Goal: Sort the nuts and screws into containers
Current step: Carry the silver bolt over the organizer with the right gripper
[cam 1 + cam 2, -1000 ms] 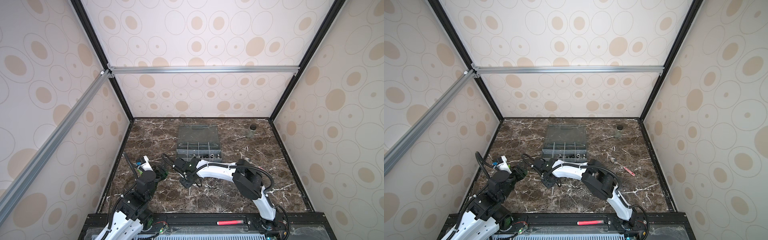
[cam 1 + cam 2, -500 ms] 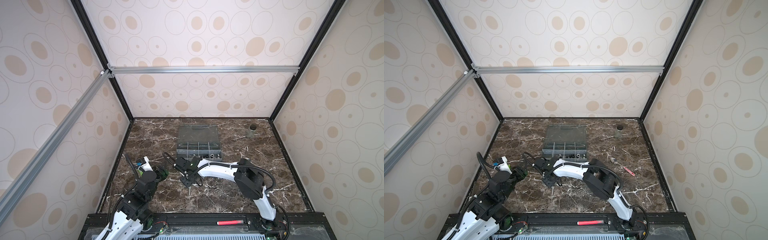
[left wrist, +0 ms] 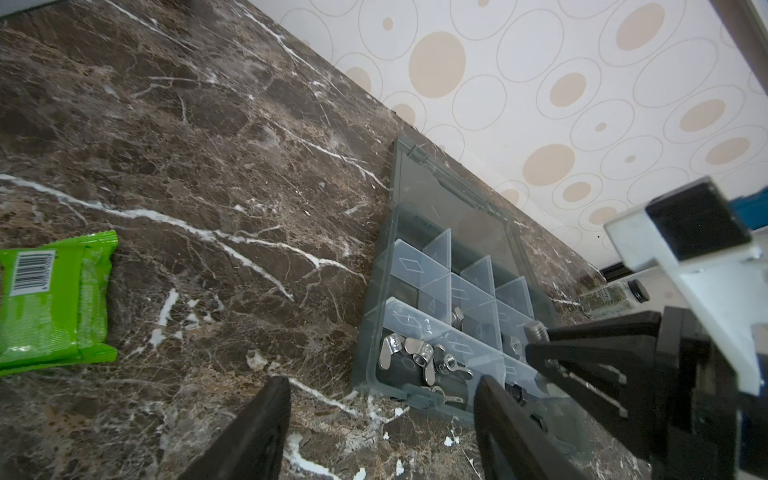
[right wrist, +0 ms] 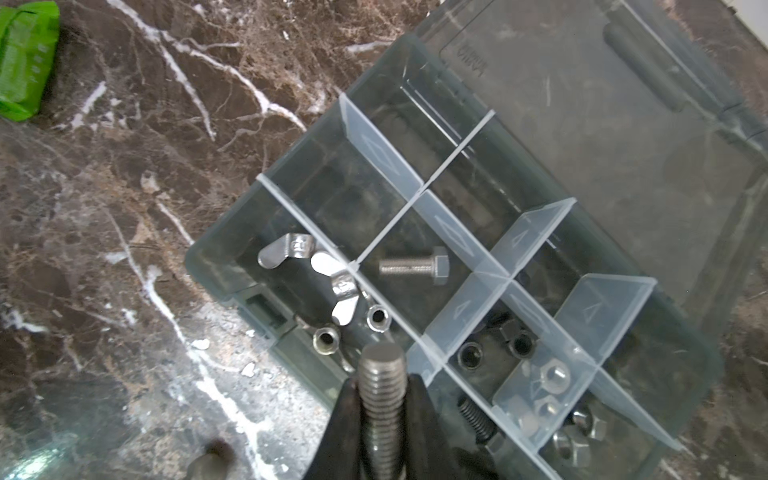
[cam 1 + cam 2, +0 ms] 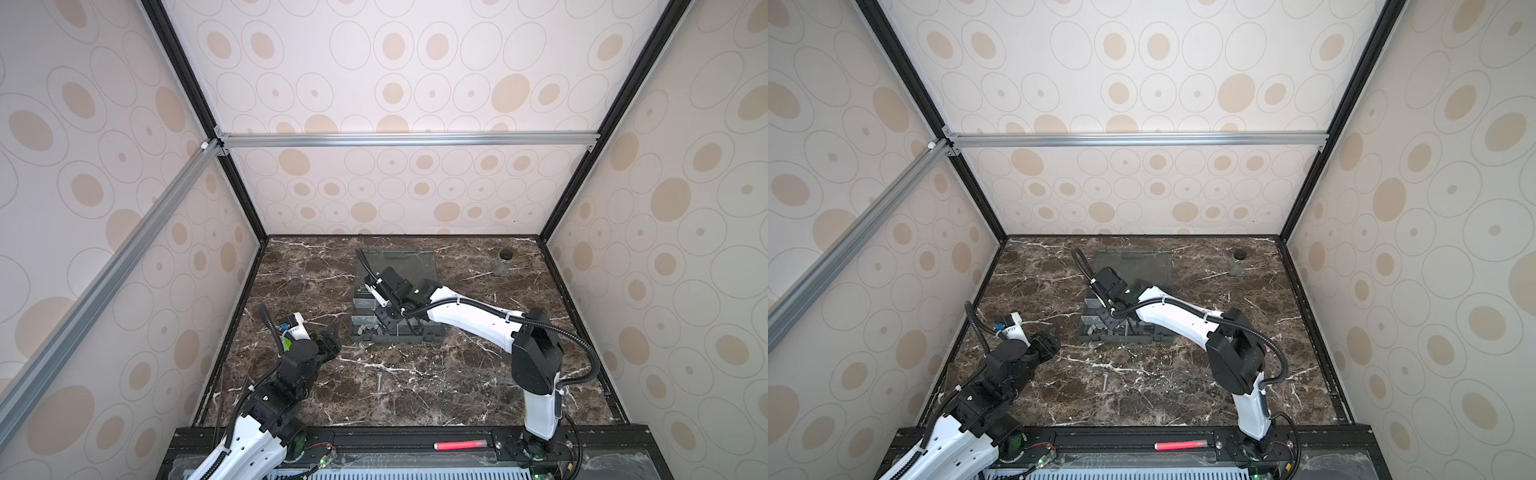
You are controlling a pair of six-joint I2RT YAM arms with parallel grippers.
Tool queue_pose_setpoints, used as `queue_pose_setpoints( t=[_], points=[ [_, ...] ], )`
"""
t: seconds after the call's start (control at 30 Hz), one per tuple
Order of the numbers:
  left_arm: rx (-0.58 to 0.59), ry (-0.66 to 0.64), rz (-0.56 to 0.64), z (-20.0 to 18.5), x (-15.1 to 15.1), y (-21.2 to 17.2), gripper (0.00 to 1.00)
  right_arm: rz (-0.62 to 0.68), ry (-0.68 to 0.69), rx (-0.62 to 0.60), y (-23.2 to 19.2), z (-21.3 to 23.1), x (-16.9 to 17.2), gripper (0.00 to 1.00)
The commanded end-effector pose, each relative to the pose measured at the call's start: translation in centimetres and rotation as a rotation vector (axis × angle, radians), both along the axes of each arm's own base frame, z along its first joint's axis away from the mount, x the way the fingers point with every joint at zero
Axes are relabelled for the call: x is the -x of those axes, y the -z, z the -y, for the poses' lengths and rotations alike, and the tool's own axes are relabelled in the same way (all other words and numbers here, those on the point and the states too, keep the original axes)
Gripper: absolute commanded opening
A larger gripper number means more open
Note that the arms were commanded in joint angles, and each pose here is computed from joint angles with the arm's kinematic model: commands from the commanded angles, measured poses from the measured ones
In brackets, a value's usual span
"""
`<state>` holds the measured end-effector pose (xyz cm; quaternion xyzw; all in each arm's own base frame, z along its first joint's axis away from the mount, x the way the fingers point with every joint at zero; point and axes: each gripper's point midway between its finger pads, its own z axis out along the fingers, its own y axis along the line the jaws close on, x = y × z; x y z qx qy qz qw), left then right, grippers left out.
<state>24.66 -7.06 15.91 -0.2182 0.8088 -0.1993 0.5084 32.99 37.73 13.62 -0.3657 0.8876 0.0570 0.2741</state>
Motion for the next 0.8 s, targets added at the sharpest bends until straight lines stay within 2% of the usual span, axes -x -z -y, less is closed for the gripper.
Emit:
queue_pose_setpoints(
  t=[0.0, 0.33, 0.57, 0.77],
  points=[
    [0.035, 0.006, 0.017, 0.4, -0.5, -0.5, 0.70, 0.054, -0.027, 0.039, 0.1, -0.3, -1.9, 0.14],
    [0.055, 0.043, -0.010, 1.3, -0.5, 0.1, 0.71, 0.055, -0.021, 0.067, 2.4, -0.8, -4.4, 0.14],
    [0.059, 0.064, -0.020, 1.7, -0.4, 0.1, 0.71, 0.045, -0.012, 0.065, 3.2, -1.0, -4.8, 0.16],
    [0.045, 0.076, -0.027, 1.9, -0.5, 0.0, 0.71, 0.042, -0.002, 0.062, 3.1, -0.9, -4.9, 0.35]
  ],
)
